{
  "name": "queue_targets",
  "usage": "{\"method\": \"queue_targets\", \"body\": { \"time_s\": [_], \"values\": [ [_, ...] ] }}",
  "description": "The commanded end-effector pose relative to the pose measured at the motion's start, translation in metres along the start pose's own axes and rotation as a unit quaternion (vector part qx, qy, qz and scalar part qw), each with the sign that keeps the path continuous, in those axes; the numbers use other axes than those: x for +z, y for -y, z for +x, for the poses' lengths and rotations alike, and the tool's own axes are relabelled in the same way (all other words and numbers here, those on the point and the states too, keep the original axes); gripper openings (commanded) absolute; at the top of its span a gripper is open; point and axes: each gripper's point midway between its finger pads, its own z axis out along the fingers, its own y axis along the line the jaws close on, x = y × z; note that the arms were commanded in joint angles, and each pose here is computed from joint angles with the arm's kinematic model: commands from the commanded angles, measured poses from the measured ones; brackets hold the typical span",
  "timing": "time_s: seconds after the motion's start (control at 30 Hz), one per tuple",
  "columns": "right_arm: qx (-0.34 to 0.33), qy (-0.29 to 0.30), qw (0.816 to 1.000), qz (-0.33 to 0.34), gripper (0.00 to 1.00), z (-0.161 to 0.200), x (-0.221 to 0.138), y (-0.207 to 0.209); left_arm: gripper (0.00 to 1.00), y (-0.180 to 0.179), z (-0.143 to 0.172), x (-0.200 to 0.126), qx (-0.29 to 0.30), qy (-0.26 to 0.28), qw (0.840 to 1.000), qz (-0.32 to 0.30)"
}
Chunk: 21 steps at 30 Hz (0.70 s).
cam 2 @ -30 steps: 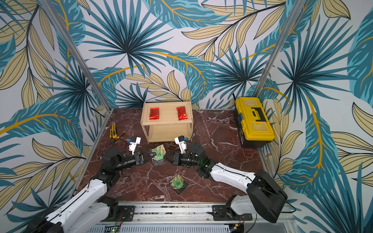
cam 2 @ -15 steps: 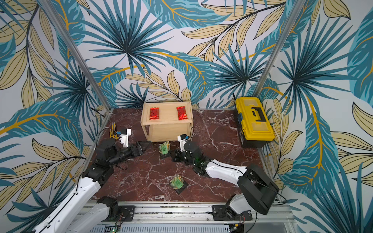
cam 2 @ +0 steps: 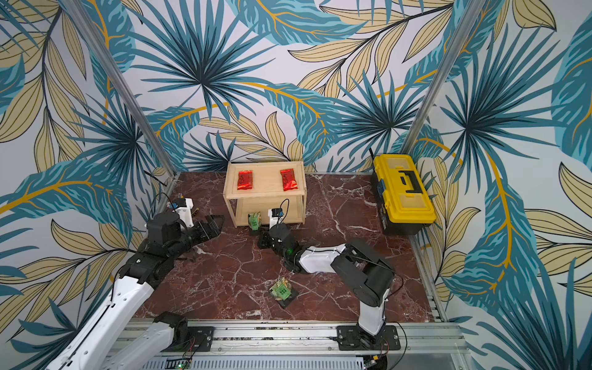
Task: Place the tea bags on the shelf by color
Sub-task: Place the tea bag on the shelf.
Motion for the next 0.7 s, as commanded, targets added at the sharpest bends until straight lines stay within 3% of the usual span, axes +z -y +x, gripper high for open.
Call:
{"method": "queue_targets", "body": {
  "time_s": [0.0, 0.23, 0.67],
  "values": [
    [-0.027, 0.053, 0.998, 0.004, 0.0, -0.021, 0.011, -0.004, 0.93, -0.002, -0.02, -0.006, 0.007, 0.021, 1.0, -0.017],
    [-0.047, 0.053, 0.998, 0.005, 0.0, -0.019, 0.037, -0.008, 0.93, -0.009, -0.033, -0.008, -0.006, 0.038, 0.999, -0.015],
    [-0.044, 0.04, 0.998, 0.015, 0.0, -0.008, 0.069, 0.009, 0.93, -0.014, -0.026, -0.004, -0.008, 0.022, 1.0, -0.013]
  ]
}}
